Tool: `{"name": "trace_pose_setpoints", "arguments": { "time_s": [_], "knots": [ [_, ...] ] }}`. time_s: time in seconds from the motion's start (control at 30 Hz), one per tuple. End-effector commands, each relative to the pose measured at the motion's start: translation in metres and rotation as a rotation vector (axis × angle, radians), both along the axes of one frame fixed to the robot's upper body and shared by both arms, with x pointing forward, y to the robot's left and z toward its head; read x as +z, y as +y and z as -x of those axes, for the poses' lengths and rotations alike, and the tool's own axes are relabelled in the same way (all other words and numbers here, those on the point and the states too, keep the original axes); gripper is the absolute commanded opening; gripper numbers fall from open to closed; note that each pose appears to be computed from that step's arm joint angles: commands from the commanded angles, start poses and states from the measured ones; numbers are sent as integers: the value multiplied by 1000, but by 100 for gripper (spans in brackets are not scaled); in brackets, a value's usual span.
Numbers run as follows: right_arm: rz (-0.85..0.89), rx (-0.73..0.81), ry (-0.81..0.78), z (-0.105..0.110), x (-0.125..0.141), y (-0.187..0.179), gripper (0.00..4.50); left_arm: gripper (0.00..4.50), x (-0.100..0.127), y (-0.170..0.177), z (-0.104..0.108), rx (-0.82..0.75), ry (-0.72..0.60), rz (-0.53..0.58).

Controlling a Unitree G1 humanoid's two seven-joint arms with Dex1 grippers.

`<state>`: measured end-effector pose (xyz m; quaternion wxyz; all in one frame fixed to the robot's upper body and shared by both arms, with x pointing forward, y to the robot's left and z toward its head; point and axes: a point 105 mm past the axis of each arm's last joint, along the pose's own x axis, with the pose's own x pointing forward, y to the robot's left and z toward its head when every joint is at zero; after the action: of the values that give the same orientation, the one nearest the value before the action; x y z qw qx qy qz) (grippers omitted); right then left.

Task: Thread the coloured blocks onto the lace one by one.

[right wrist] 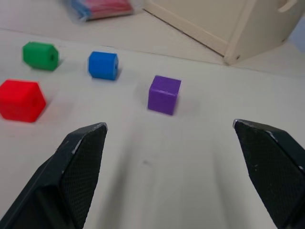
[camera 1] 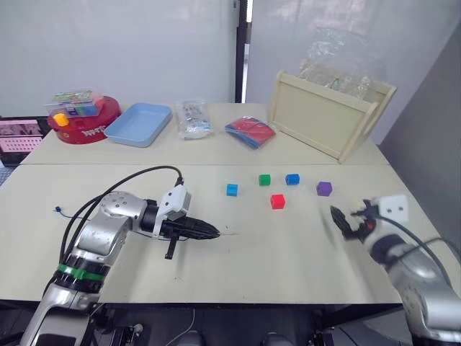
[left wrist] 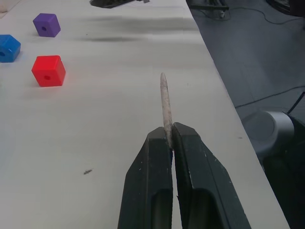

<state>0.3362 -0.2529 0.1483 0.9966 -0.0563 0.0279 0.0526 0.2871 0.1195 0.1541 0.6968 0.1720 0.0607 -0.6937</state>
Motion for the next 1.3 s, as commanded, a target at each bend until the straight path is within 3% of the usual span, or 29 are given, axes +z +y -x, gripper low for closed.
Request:
{"name": "trace_pose_setpoints", "arguments": {
  "time_s": [0.03, 0.33, 0.63, 0.67, 0.8, 0.93, 1.17, 1.3],
  "knots": [
    [-18, 14, 39, -23, 3, 2, 450, 2, 10, -1, 3, 30, -52, 25],
    [4, 3, 60, -69, 1, 6, 450, 2, 5, -6, 10, 106, -59, 45],
    [-20, -54, 84, -88, -17, -1, 450, 2, 6, -2, 10, 135, -79, 32],
    [-20, -53, 84, -89, -19, 0, 394, 0, 6, -2, 11, 134, -79, 31],
    [-51, -45, 50, -89, -20, 3, 263, 0, 6, -3, 8, 129, -84, 28],
    [-78, -25, 9, -76, -14, 6, 126, 0, 6, -3, 6, 125, -76, 39],
    [-164, 101, 44, -25, -5, 31, 119, 0, -6, -3, 8, 81, -48, 26],
    [-249, 216, 139, 22, -15, 74, 119, 0, -14, 0, 7, 53, -24, 11]
  ]
}}
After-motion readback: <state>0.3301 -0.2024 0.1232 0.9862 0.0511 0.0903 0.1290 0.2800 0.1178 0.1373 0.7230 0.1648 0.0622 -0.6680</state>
